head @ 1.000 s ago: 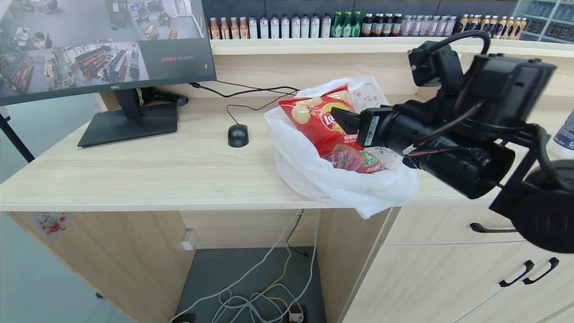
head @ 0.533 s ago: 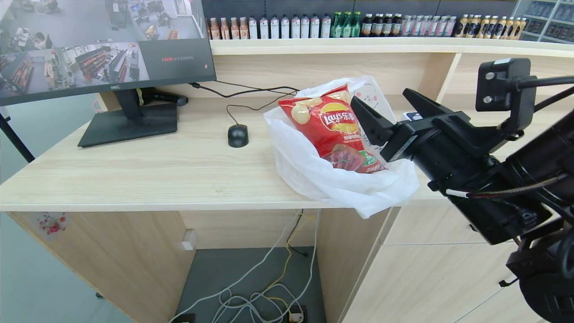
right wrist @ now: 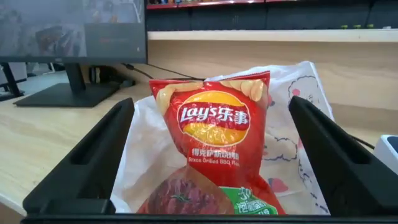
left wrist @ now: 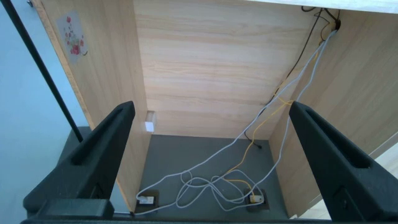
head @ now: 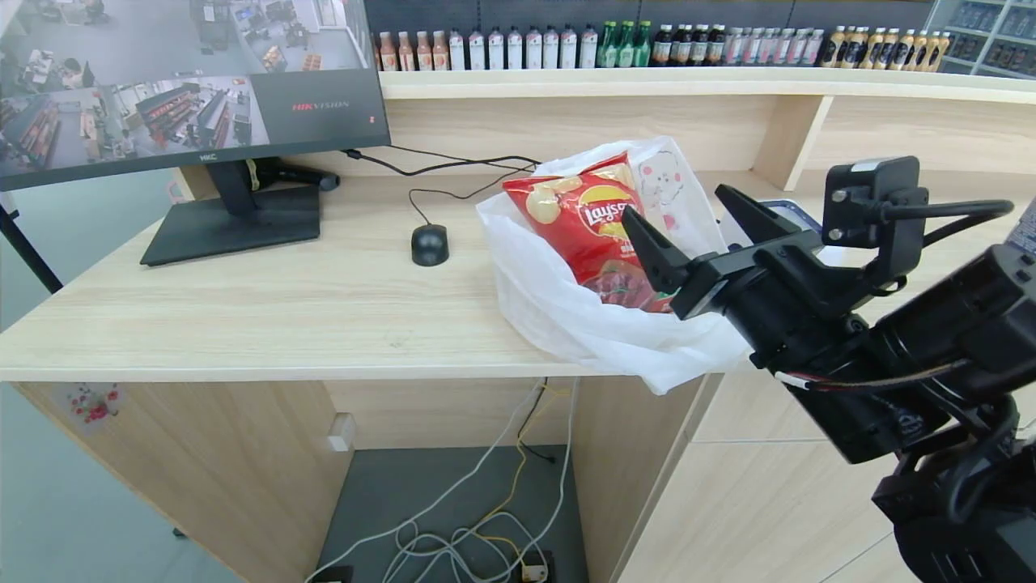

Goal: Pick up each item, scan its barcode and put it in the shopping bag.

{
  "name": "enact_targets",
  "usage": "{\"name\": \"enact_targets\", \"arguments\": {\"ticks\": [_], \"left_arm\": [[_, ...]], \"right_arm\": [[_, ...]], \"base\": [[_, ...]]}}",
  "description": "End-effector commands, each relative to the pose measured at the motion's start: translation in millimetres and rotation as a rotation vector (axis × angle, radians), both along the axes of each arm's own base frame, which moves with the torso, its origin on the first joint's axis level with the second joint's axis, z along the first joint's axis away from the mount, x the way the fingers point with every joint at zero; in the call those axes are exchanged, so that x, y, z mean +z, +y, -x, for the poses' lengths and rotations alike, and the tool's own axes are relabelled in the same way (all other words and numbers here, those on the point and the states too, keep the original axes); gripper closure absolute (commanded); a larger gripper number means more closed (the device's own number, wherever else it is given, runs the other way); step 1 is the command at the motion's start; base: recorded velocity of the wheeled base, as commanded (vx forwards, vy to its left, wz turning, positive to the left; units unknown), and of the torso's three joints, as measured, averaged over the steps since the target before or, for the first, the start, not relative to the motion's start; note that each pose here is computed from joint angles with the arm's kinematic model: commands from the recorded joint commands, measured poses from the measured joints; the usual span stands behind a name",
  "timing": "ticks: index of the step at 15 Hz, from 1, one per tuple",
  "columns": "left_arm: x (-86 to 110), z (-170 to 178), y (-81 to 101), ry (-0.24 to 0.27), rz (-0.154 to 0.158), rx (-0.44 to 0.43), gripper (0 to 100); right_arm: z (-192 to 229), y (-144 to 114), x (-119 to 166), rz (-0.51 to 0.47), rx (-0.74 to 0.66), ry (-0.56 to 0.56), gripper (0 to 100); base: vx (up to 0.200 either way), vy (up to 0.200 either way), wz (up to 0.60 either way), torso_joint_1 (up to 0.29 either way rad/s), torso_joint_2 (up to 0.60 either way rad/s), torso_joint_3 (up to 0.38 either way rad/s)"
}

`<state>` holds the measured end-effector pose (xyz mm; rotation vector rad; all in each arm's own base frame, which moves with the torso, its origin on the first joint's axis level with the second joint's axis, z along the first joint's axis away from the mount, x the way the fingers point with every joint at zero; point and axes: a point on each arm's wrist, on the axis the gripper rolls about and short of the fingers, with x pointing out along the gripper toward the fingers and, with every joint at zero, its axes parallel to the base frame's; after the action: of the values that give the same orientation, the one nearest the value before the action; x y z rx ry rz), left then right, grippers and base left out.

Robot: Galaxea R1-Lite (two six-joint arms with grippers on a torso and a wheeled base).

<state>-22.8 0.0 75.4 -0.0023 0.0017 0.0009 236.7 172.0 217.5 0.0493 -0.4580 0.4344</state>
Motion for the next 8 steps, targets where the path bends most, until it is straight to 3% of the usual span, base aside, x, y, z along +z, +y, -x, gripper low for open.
{"name": "enact_targets", "arguments": {"ticks": [1, 3, 8], "left_arm": [[0.1, 0.0, 0.0, -0.002, 0.002, 0.001, 0], [0.1, 0.0, 0.0, -0.002, 0.005, 0.001, 0], [0.0, 0.0, 0.0, 0.000, 0.005, 0.001, 0]], "right_arm": [[4.1, -2.5, -3.3, 0.008, 0.001, 0.014, 0], [4.1, -5.2, 0.8, -0.004, -0.006, 0.003, 0], [9.2, -0.9, -3.9, -0.007, 0.025, 0.026, 0]], "base": [[0.000, 0.000, 0.00, 0.000, 0.00, 0.000], [0.000, 0.000, 0.00, 0.000, 0.00, 0.000], [0.000, -0.200, 0.00, 0.000, 0.00, 0.001]]}}
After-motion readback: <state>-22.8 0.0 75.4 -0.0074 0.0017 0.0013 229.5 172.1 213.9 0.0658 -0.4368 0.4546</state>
